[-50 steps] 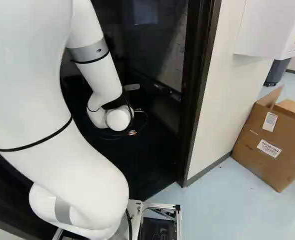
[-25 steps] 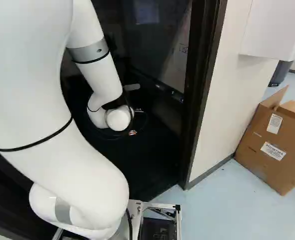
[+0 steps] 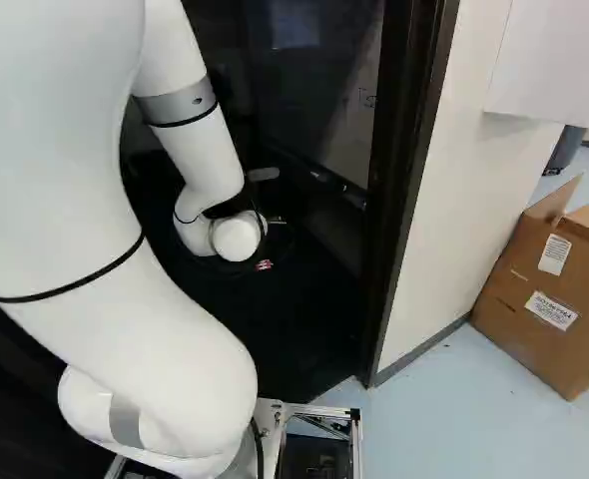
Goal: Open the door and move inside
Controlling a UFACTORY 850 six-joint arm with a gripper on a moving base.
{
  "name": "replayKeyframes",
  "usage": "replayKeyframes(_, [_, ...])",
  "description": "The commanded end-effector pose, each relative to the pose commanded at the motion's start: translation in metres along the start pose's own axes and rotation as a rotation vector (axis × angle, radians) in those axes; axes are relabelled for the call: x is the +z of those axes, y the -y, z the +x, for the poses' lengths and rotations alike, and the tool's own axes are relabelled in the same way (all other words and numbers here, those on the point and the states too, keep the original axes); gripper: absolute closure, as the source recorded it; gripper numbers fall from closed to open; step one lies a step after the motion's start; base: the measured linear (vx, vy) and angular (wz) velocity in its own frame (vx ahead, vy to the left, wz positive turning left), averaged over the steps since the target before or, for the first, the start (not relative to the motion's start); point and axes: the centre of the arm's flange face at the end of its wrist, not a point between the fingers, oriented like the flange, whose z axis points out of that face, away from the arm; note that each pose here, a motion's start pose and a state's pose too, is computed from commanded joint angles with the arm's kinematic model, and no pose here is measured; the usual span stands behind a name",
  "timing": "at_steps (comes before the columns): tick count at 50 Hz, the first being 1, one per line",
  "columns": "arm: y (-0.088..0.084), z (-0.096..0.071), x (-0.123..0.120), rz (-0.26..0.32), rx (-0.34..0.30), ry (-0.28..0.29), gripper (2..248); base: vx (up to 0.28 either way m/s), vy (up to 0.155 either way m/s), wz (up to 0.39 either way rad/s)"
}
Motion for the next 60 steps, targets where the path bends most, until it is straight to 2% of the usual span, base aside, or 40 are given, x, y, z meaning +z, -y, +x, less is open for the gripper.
replayKeyframes(24, [0.0,0.0,0.0,0.0,0.0,0.0,3,0.065,-0.014,0.091])
replayKeyframes(60, [0.0,0.0,0.0,0.0,0.0,0.0,3,0.074,0.012,0.247])
